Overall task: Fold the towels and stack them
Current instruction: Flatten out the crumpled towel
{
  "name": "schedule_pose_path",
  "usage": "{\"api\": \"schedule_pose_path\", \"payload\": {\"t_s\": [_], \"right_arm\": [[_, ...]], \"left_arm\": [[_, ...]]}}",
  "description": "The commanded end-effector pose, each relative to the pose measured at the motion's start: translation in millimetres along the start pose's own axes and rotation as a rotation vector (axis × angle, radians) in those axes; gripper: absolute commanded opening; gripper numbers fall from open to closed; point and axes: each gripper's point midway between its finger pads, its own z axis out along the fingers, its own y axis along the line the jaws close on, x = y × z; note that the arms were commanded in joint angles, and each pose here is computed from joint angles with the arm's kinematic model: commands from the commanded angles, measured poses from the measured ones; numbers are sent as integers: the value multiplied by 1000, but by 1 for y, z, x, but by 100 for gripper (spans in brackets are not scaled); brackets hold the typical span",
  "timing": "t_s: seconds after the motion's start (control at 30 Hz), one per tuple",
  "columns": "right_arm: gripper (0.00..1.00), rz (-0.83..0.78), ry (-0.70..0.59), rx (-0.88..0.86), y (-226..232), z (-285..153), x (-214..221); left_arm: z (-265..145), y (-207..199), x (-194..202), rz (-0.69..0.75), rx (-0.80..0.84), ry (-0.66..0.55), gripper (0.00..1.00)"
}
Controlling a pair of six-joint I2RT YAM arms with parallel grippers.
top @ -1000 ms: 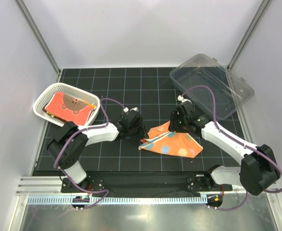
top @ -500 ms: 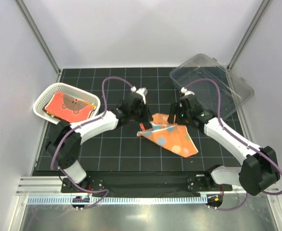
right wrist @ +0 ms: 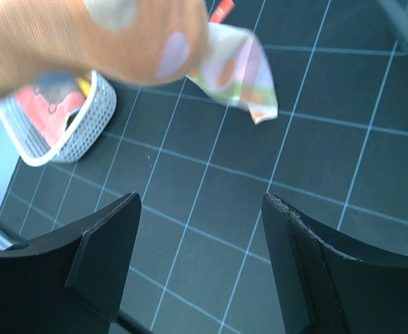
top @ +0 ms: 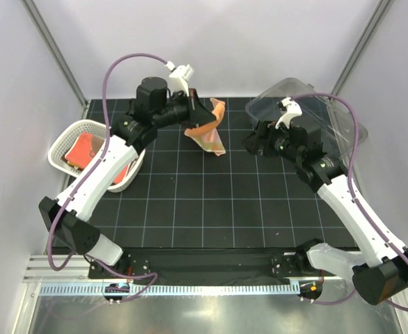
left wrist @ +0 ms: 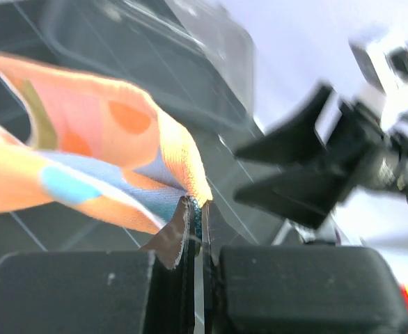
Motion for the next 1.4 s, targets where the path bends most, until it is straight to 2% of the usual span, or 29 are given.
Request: {"api": "schedule_pose_path", "payload": {"t_s": [0.0,0.07,0.1,0.17,0.23,0.33,0.4,0.47,0.5,0.6,0.7,0.73,0.83,0.9,0.93,0.97,1.13,1.37], "right_arm": [[78,-27,9,-65,9,-7,7],[78,-14,19,-37,4,-7,10],[78,6,26,-19,1,-7,13],[78,33,82,69,-16,-6,30],[78,36,125,111,-28,-4,47],[78,52,176,139,-40,3,70],[77,63,213,140,-44,12,83],[76,69,218,136,-45,23,86],[75,73,239,137,-48,32,91],[72,71,221,97,-42,57,84],[67,89,217,95,-41,97,74],[65,106,254,132,-51,115,85],[59,133,260,188,-55,153,96],[55,172,249,214,-53,170,98],[51,190,261,214,-53,184,110],[49,207,253,194,-50,191,110],[44,231,245,222,-60,218,124],[44,126,274,207,-68,229,147]], "left_arm": [[-18,-17,49,-27,110,152,0],[-26,-15,66,-48,114,181,0],[-34,-11,93,-70,107,224,0],[-43,-7,121,-83,79,257,0],[-60,6,172,-127,21,328,0],[-82,18,225,-200,-42,368,1],[-89,19,237,-242,-64,361,4],[-100,18,246,-241,-71,361,19],[-102,25,244,-232,-109,340,41],[-108,46,225,-171,-254,276,76],[-103,72,200,-109,-413,275,77],[-102,87,188,-93,-494,249,77],[-84,126,165,-146,-606,267,76],[-71,147,134,-174,-640,194,74],[-56,166,140,-195,-667,226,72],[-45,172,130,-195,-661,201,72],[-4,225,126,-274,-698,245,63],[32,282,147,-282,-777,318,62]]}}
